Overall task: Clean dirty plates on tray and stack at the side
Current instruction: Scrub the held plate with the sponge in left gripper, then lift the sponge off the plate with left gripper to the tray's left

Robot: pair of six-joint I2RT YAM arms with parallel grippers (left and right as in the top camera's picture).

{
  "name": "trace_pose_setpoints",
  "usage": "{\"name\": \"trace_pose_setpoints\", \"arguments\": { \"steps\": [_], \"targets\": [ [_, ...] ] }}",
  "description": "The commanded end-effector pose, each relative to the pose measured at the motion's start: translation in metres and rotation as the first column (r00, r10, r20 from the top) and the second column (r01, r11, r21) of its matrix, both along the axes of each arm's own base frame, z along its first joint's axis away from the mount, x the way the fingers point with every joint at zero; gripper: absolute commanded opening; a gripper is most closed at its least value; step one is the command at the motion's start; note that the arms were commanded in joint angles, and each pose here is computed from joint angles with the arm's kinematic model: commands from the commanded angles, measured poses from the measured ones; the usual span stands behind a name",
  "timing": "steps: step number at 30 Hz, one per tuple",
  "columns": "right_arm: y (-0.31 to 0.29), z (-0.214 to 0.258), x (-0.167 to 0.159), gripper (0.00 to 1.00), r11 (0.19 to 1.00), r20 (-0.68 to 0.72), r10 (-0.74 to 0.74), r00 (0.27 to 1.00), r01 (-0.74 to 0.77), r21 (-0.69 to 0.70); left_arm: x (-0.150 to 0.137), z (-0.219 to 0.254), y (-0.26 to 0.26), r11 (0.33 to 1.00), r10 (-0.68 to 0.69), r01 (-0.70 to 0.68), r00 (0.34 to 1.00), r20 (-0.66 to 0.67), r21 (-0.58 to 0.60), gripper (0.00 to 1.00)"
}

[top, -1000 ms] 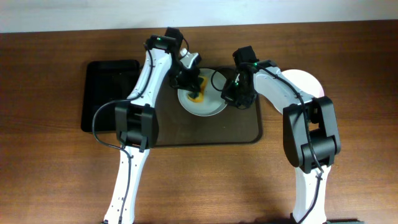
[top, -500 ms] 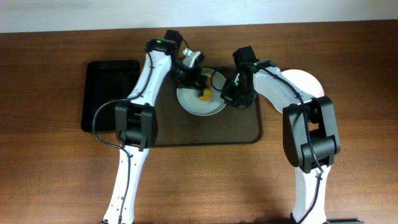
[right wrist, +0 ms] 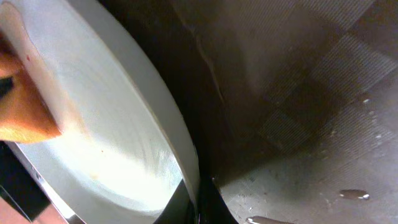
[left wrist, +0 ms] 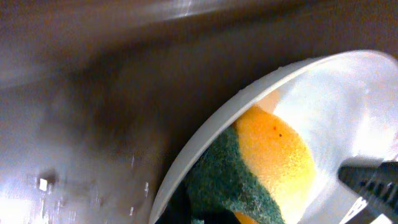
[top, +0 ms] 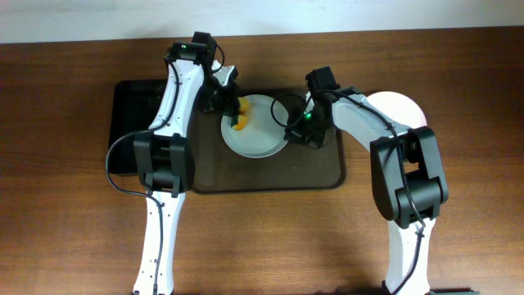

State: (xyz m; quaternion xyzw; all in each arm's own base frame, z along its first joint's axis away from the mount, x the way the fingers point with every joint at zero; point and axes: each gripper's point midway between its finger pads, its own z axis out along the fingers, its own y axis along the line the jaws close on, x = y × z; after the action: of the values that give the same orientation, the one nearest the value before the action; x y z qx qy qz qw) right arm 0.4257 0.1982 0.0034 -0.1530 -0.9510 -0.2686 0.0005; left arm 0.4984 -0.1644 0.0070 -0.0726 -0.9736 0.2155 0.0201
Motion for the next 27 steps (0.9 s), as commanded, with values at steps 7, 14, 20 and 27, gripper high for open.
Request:
{"name": "trace_pose_setpoints", "arguments": {
  "steps": [7,14,20,27],
  "targets": [
    [-0.016,-0.025,-0.015,0.04,0.997,-0.056,-0.005,0.998,0.001,-0.073,-0.063,-0.033,0.022,0.957,-0.250,0.274,0.946,-0.206,0.097,0.01],
    [-0.016,-0.025,-0.014,0.04,0.997,-0.052,-0.005,0.999,0.001,-0.073,-0.032,-0.047,0.058,0.912,-0.007,0.059,0.992,-0.129,0.405,0.01],
    [-0.017,-0.025,-0.014,0.04,0.997,-0.050,-0.006,0.999,0.002,-0.076,-0.022,-0.047,-0.003,0.969,-0.069,0.081,0.996,-0.059,0.232,0.01],
    [-0.017,-0.025,-0.015,0.04,0.997,-0.048,0.008,0.999,-0.011,-0.078,-0.026,-0.032,-0.050,0.989,-0.145,0.144,0.989,-0.040,-0.040,0.01]
  ]
}}
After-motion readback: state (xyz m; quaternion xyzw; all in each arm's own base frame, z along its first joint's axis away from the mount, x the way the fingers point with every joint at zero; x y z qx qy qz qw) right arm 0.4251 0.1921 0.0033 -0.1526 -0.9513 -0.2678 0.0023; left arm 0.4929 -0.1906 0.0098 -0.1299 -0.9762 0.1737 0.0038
